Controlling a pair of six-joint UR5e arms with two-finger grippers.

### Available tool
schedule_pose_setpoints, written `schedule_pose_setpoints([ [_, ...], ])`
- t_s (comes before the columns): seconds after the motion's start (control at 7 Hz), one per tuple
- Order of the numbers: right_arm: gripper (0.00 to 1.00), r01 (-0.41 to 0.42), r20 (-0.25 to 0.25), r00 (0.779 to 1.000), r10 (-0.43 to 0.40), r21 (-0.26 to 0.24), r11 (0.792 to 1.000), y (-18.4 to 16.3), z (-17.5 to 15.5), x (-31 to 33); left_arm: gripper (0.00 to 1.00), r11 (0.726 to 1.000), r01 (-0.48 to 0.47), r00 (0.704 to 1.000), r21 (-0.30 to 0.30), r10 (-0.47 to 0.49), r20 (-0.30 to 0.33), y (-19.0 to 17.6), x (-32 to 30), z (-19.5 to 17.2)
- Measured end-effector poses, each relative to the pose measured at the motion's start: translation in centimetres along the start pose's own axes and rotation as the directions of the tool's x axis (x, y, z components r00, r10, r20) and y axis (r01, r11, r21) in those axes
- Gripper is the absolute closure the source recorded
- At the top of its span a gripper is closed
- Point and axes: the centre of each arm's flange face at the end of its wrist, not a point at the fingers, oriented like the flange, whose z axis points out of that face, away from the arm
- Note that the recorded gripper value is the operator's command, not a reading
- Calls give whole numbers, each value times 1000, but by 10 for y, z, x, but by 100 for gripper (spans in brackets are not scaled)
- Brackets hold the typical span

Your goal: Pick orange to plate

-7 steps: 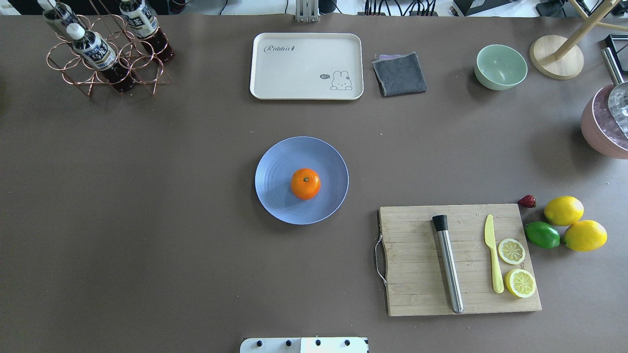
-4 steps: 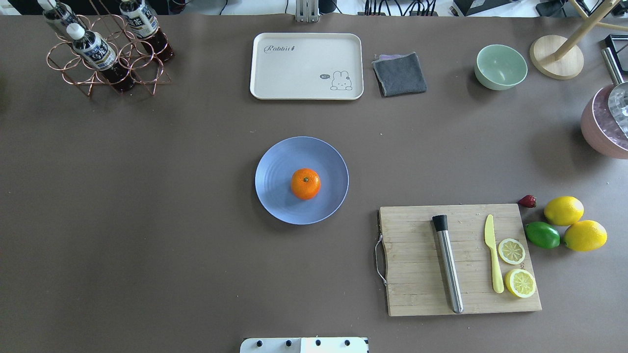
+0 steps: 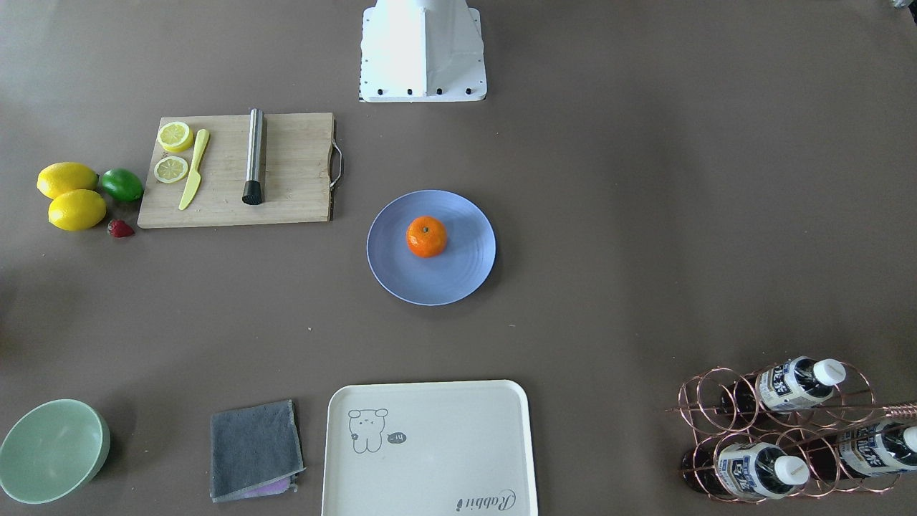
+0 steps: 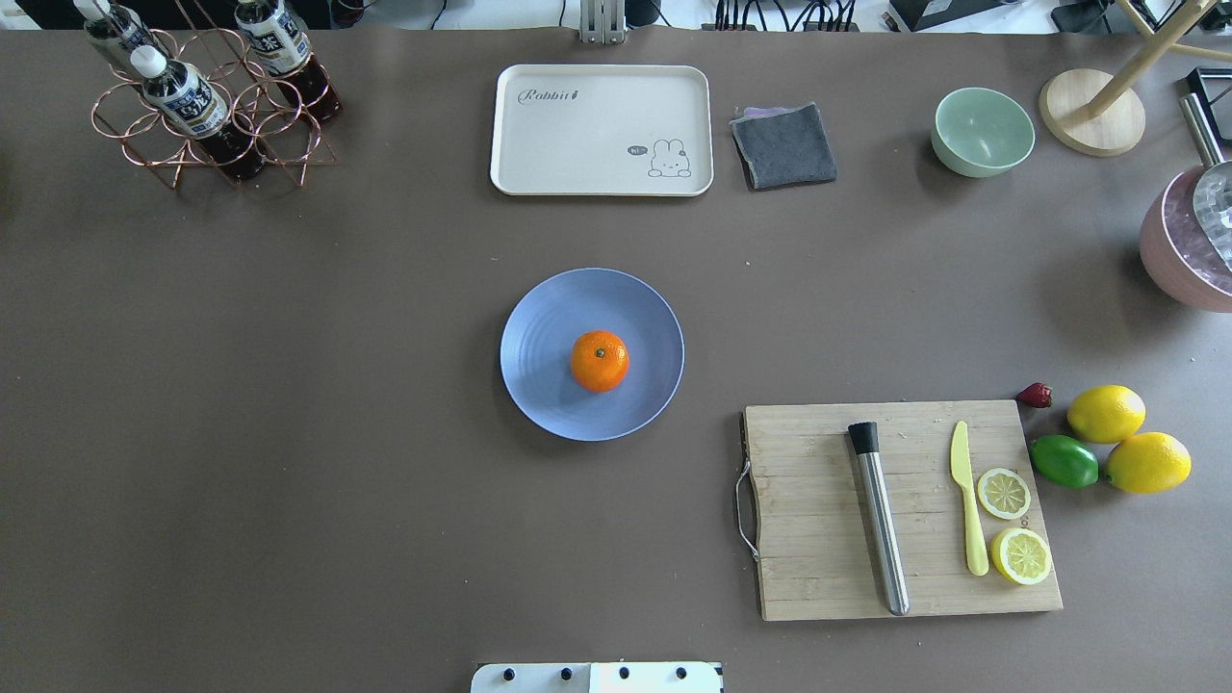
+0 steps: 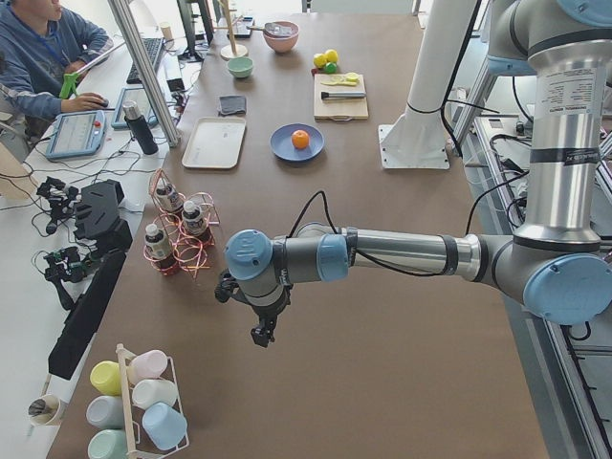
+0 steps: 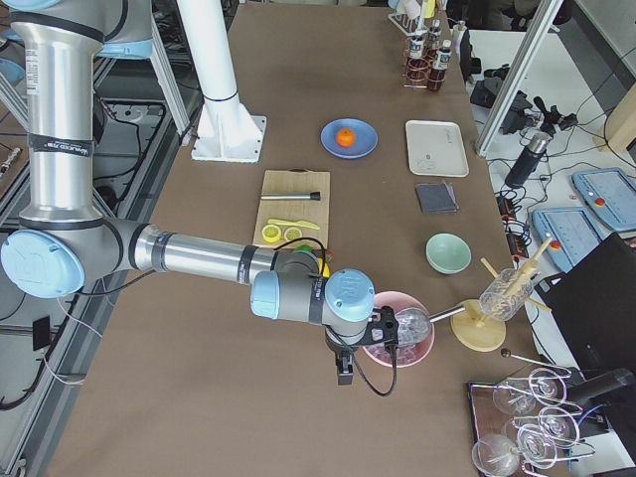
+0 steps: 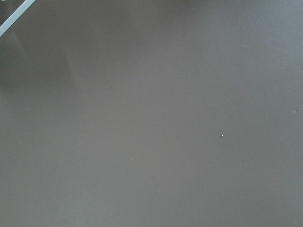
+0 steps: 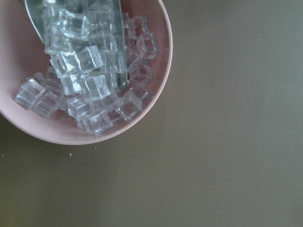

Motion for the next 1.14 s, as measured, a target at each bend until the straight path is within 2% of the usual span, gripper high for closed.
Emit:
schedule_pose_setpoints([
  [0.29,0,3,18,1000,-3,6,1000,4,0,-2,2,1000,3,1000,-2,-3,-1,1,-1,0],
  [1.14,0,4,23,1000,-5,11,1000,3,-11,-13,2,1000,7,1000,-5,-7,-2,3,-1,1],
])
